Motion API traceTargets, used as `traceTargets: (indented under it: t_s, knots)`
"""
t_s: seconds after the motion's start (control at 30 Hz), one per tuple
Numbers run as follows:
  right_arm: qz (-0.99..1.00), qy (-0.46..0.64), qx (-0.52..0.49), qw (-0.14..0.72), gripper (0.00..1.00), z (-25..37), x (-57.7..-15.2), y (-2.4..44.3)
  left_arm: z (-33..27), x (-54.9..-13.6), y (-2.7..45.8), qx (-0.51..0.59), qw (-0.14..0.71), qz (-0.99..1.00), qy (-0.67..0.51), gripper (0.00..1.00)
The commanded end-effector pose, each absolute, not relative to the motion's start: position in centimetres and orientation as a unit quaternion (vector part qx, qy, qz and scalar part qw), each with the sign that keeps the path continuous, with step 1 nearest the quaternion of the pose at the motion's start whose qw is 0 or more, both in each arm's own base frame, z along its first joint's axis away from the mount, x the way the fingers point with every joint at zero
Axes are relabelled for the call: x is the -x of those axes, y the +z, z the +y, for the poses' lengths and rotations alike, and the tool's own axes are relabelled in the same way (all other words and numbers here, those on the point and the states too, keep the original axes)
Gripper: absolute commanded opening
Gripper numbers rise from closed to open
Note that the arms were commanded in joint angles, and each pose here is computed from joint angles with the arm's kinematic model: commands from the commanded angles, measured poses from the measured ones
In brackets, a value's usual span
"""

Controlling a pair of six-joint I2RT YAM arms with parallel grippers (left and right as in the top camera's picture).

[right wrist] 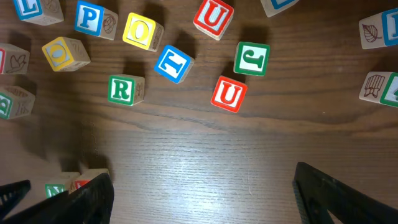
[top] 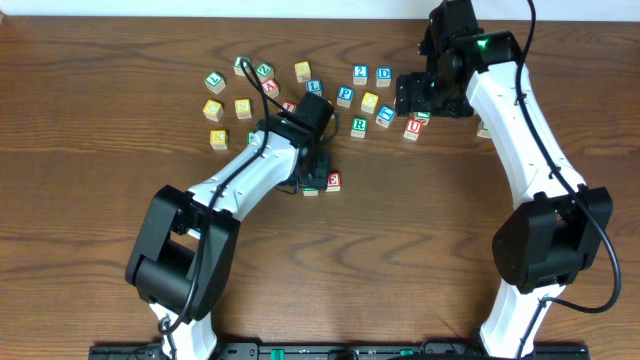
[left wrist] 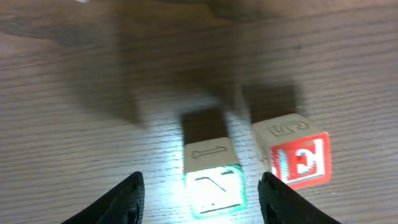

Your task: Spell out NEURIPS

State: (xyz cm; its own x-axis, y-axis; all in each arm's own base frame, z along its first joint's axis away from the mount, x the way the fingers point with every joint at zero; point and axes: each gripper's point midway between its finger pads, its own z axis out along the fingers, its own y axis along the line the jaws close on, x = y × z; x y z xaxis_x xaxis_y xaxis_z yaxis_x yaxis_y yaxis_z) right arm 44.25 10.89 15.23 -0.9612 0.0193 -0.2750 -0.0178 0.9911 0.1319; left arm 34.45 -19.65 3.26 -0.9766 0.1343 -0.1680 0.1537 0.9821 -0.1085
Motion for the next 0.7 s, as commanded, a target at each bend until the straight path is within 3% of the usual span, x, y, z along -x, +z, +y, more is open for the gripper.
traceTargets:
  t_s: [0.0,0.67]
  knots:
    - [0.989,0.059,0.0,0.135,0.87,10.4,-44.2,14.9,-19.7,-33.6,2.3,-0.083,0.07,0.993,-0.055,0.58]
    - [0.99,0.057,0.003,0.13,0.87,10.4,-43.9,14.8,-19.6,-33.6,1.2,-0.08,0.069,0.993,-0.053,0.53]
